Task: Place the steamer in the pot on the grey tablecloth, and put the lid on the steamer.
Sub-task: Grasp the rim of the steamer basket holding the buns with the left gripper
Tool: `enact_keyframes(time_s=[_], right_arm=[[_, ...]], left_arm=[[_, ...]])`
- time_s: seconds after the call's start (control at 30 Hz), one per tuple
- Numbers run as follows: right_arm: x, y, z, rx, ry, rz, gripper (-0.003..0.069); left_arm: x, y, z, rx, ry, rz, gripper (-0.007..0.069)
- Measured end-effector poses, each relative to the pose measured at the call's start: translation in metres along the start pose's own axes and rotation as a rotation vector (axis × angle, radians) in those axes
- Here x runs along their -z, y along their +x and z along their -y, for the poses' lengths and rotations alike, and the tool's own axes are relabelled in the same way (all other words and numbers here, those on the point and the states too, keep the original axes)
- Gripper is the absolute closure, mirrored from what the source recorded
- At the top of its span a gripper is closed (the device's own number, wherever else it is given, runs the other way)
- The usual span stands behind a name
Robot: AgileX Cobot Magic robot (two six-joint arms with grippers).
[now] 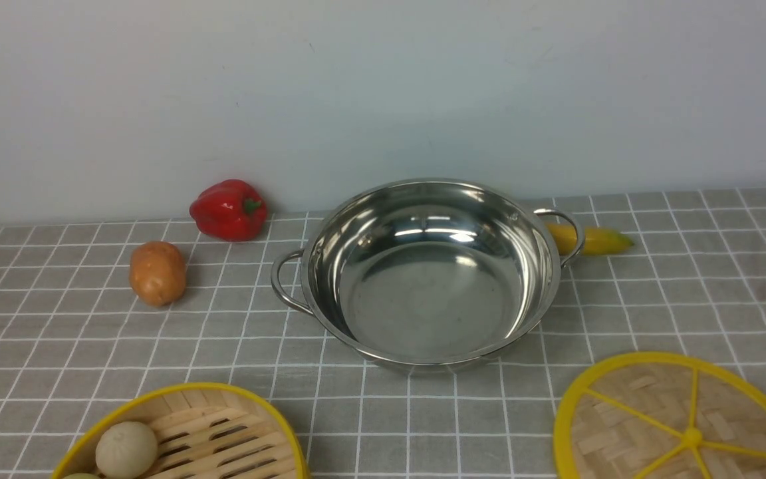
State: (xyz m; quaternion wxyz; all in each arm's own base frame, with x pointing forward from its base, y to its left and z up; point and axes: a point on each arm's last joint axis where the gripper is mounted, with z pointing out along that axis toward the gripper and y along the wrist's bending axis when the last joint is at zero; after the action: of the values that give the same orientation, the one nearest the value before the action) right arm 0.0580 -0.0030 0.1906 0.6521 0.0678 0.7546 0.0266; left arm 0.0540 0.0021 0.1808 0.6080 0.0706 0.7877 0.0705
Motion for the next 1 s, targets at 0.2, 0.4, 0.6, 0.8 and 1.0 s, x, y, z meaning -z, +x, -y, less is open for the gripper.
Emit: enact_keyframes(time_s=[0.2,0.4,0.6,0.8,1.0], right_arm=[[0.0000,0.0000,0.0000,0.000,0.000,0.000,0.0414],[0.0000,0.0000,0.0000,0.000,0.000,0.000,0.0414],[0.0000,0.0000,0.0000,0.000,0.000,0.000,0.0414],[0.0000,0.0000,0.0000,0.000,0.000,0.000,0.0414],[0.0000,0.0000,0.0000,0.000,0.000,0.000,0.0414]], left_arm=[[0.0000,0.0000,0.0000,0.000,0.000,0.000,0.0382],[0.0000,0.0000,0.0000,0.000,0.000,0.000,0.0382],[0.0000,0.0000,0.0000,0.000,0.000,0.000,0.0382],[0.0000,0.0000,0.0000,0.000,0.000,0.000,0.0382],[0.0000,0.0000,-0.0006,-0.045,-0.006,0.000,0.0382]])
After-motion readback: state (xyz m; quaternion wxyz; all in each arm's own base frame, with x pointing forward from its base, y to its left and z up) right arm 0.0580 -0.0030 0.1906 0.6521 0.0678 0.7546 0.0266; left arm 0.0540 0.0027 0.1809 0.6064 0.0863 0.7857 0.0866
